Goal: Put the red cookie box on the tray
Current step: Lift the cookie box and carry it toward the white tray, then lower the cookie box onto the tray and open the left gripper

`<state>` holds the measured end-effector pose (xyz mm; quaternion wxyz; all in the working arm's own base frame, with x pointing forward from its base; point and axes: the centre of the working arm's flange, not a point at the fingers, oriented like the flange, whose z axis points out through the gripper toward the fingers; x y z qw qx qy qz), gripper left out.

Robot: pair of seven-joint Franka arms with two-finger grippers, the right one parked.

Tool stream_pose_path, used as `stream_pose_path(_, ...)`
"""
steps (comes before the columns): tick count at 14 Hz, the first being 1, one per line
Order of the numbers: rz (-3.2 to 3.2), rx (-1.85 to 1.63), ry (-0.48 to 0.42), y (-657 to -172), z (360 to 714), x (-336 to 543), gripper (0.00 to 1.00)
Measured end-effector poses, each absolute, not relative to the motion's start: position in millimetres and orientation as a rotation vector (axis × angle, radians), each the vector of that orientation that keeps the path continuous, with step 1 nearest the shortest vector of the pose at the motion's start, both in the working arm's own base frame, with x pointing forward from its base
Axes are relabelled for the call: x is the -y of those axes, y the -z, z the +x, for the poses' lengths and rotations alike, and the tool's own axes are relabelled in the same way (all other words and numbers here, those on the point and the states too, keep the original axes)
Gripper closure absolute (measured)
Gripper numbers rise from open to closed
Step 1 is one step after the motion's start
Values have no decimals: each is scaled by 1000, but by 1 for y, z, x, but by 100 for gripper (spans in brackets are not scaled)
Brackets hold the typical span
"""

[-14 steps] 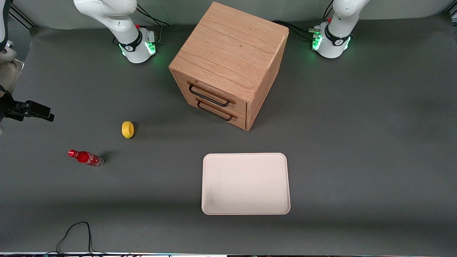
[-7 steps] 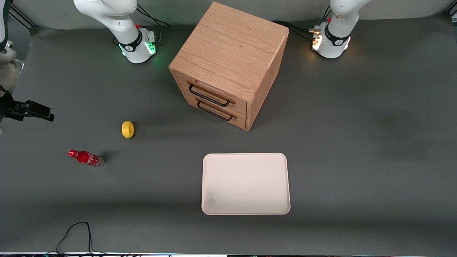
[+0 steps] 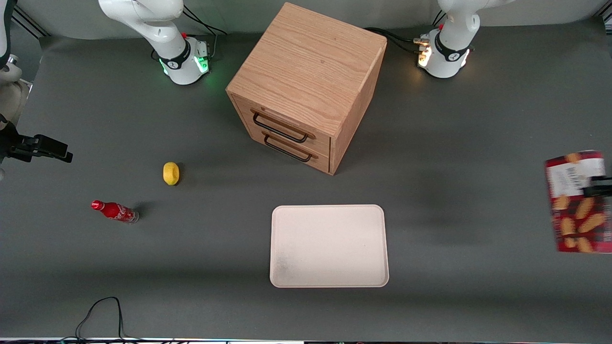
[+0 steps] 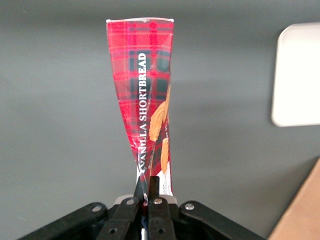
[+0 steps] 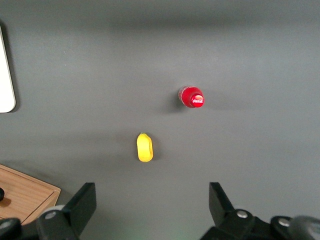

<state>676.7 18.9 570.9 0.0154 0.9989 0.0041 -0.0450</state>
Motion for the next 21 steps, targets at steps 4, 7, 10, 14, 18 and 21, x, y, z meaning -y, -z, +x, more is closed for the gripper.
stream_pose_path(4, 3124, -206, 128, -572, 667, 125, 96)
stream_pose_path(7, 3114, -255, 60, -576, 650, 212, 96)
stream_pose_path(10, 3101, -227, 9, -574, 628, 289, 96)
stream_pose_path(14, 3068, -129, -54, -563, 617, 343, 96)
stream_pose_path(18, 3064, -117, -54, -530, 633, 349, 96)
stream_pose_path(21, 3083, -112, -8, -462, 658, 349, 96)
